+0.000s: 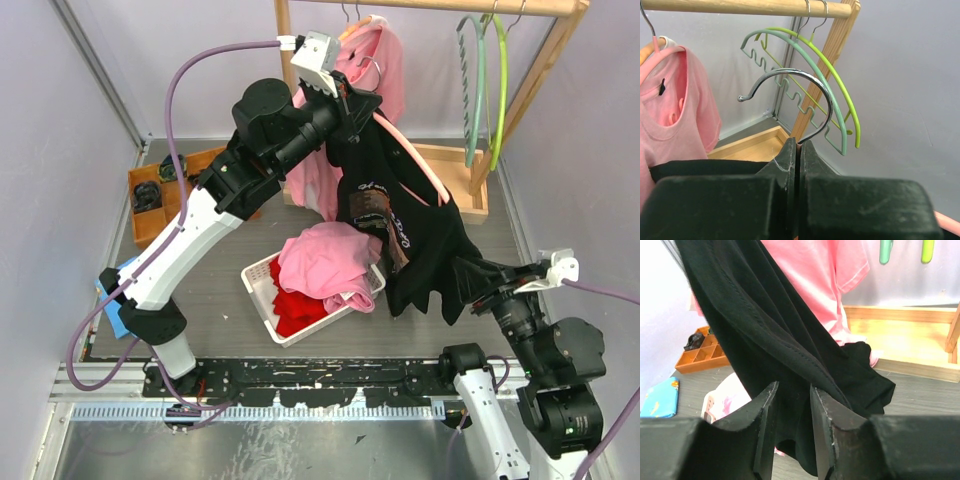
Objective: Remove the t-shirt from the hanger
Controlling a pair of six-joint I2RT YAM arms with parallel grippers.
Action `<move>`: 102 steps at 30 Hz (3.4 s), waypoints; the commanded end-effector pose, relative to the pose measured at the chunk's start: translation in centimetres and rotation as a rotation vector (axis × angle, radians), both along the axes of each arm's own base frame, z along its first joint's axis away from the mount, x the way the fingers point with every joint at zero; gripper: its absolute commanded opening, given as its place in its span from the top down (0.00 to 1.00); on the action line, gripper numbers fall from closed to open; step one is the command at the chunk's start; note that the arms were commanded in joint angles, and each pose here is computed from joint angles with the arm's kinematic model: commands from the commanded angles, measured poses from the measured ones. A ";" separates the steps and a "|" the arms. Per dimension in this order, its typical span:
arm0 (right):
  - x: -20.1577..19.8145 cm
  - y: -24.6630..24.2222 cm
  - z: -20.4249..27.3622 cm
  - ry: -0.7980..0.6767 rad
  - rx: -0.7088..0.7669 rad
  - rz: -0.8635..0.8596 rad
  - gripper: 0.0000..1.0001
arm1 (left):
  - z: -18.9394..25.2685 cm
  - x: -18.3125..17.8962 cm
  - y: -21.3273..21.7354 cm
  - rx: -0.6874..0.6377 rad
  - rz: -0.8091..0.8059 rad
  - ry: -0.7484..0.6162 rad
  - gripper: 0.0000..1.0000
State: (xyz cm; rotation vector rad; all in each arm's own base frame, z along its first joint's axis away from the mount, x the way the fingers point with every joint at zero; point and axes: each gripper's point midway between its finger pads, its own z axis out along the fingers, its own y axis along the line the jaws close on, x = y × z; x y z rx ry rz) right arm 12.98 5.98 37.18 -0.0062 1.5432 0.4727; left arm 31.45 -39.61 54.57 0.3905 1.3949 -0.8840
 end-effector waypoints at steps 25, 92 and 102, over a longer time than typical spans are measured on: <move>-0.6 0.6 4.2 -0.129 -0.016 0.043 0.81 | 5.0 -1.8 1.9 -0.120 -0.023 -0.082 1.00; -1.8 -4.7 -0.8 0.108 0.048 -0.273 0.52 | 1.5 -4.7 -1.2 -0.062 -0.126 -0.078 1.00; -2.1 -5.2 6.2 -0.048 -0.023 -0.279 0.42 | -3.9 -5.8 -2.6 0.046 -0.165 -0.029 1.00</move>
